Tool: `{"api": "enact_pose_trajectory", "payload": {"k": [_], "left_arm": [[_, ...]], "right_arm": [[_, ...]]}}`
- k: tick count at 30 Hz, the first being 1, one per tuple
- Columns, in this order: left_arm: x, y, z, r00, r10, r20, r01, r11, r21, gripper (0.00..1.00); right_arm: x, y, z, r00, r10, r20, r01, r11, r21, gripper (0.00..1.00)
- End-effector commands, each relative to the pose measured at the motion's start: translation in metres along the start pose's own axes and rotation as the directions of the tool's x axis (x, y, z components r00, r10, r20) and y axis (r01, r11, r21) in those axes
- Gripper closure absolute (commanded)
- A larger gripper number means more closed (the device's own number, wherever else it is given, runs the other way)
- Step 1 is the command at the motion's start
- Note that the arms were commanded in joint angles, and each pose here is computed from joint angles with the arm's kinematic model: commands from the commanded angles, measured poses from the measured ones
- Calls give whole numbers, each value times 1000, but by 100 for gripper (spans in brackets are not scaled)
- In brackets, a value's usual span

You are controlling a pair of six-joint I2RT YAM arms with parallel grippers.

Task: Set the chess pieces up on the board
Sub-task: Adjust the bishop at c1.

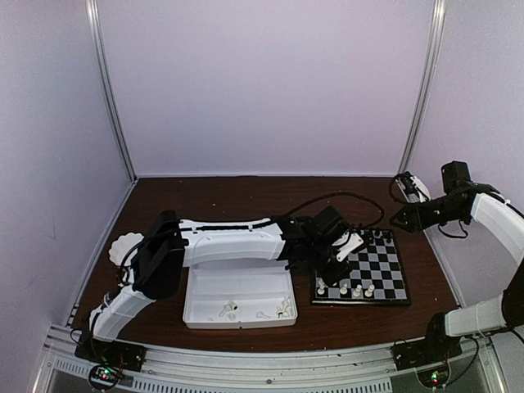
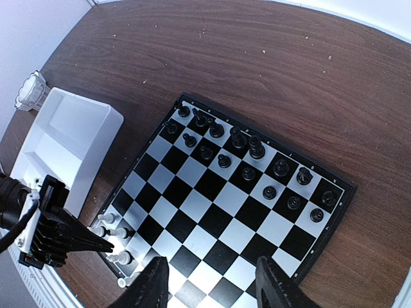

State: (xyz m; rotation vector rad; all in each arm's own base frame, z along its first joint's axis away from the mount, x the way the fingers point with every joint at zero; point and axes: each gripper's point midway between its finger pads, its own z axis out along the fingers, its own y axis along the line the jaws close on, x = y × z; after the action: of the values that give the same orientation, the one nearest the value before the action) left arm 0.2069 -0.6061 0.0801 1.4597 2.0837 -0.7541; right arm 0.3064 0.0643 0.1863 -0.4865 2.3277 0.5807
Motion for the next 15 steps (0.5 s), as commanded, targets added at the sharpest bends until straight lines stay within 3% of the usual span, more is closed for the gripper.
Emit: {"api": "enact_pose_trajectory", "payload": {"k": [1,15], "left_arm": [[-2,1,4,1000,-7,6,7,1000,-19,100],[8,-14,14,1000,-6,-26,7,999,42,100]], "right_arm": [[-3,-2,-1,1000,3,15,-3,1000,3,51],[-3,-2,-2,1000,6,17,-6,1000,3,51]]}}
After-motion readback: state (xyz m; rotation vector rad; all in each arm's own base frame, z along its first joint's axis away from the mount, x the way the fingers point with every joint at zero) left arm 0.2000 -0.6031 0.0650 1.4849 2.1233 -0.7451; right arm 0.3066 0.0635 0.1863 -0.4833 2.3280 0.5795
